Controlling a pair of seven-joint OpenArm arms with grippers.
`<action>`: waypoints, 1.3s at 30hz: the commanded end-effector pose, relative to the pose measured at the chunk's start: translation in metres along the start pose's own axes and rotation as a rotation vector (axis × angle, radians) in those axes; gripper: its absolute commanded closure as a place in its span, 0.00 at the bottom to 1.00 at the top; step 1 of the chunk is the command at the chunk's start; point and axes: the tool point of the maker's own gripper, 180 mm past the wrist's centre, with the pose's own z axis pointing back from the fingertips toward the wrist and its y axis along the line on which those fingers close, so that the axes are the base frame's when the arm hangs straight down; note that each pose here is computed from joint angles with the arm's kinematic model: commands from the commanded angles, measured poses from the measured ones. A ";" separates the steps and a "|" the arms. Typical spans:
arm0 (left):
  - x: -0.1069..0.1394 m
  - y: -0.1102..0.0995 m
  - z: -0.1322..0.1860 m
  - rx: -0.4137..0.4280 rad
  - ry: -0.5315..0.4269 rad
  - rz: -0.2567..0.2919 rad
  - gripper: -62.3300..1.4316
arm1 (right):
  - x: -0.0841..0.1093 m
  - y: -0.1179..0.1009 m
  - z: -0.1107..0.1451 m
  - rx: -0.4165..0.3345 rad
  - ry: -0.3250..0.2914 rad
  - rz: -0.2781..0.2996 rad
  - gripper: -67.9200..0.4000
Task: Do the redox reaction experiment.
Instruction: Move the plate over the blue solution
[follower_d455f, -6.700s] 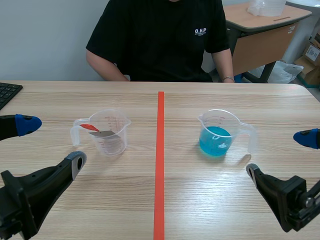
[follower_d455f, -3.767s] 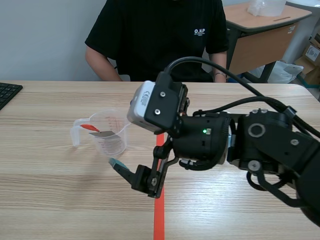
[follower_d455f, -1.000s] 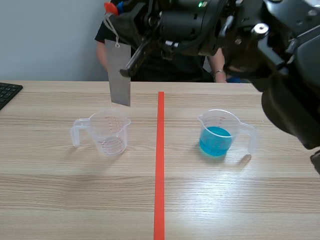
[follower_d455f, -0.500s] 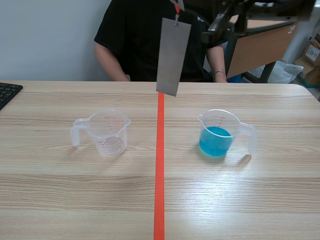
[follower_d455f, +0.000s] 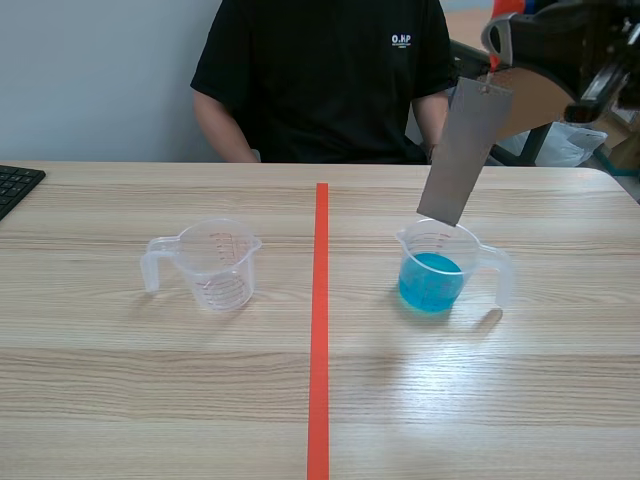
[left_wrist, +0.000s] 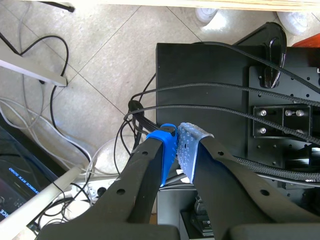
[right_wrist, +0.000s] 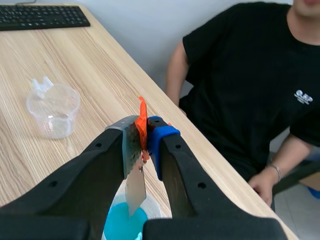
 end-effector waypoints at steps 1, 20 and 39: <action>0.001 -0.002 0.003 -0.005 -0.008 0.005 0.90 | 0.010 -0.009 0.005 -0.027 -0.031 0.014 0.97; 0.014 0.000 0.014 -0.064 -0.041 -0.062 0.90 | 0.007 -0.011 0.010 -0.042 -0.028 0.024 0.97; 0.199 -0.055 0.019 -0.434 -0.444 -0.558 0.90 | 0.000 0.002 0.002 -0.004 -0.023 0.027 0.97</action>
